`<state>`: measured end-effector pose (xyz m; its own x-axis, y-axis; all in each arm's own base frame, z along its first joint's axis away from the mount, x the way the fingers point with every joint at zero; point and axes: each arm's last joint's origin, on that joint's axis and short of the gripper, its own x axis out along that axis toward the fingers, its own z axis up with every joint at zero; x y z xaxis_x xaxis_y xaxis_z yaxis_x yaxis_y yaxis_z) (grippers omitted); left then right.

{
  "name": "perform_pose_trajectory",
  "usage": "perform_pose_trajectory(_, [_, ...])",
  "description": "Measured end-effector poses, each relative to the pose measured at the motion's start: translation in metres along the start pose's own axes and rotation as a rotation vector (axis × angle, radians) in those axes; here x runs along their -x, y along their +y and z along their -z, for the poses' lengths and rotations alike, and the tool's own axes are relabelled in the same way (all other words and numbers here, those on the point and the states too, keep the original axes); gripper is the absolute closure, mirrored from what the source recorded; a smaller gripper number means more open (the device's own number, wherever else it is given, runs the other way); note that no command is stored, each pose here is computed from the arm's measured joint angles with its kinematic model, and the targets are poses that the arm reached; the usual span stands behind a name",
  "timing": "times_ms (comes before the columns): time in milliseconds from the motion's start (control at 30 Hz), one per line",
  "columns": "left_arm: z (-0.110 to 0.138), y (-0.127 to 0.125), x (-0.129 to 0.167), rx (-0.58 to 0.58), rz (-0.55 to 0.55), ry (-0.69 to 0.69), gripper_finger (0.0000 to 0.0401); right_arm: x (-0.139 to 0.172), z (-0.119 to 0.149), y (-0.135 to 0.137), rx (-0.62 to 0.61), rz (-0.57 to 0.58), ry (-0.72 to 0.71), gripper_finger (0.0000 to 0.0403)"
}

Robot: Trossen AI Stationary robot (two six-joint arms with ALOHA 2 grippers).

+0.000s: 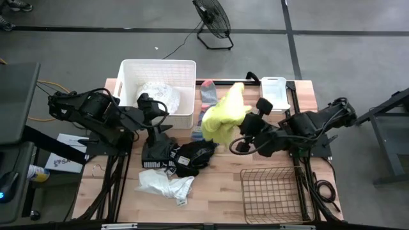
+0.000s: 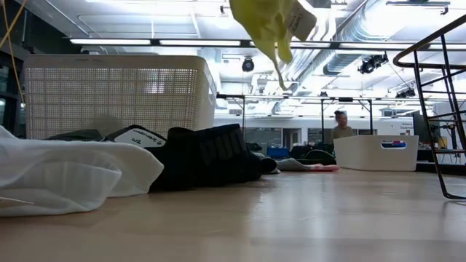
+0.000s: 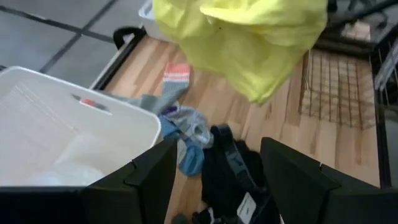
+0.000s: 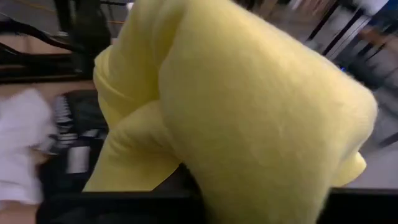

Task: Pick & Place Cloths
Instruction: Put the yellow shirt into the big white bin

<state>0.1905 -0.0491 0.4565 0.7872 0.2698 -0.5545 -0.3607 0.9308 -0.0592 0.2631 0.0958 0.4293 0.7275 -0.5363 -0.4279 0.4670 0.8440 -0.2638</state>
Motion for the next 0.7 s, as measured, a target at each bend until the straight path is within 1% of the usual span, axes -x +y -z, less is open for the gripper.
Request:
perform_pose_trajectory(167, [-0.007,-0.003,-0.001,0.033,-0.015,-0.076,0.0176,0.0,-0.001,-0.004,0.196,0.135,-0.036,0.0368])
perform_pose_trajectory(300, [-0.01,-0.006,-0.006,0.042,-0.051,-0.107,0.0176,0.001,-0.003,-0.008,0.309,0.285,-0.06,0.0368])
perform_pose_trajectory(400, [-0.012,-0.009,-0.011,0.045,-0.062,-0.118,0.0176,0.002,-0.004,-0.01,0.39,0.376,-0.063,0.0368])
perform_pose_trajectory(567, [-0.015,-0.018,-0.021,0.045,-0.06,-0.138,0.0176,0.0,-0.006,-0.014,0.48,0.484,-0.049,0.0368])
perform_pose_trajectory(700, [-0.022,-0.025,-0.027,0.028,-0.059,-0.196,0.0176,-0.004,-0.007,-0.02,0.511,0.534,-0.027,0.0368])
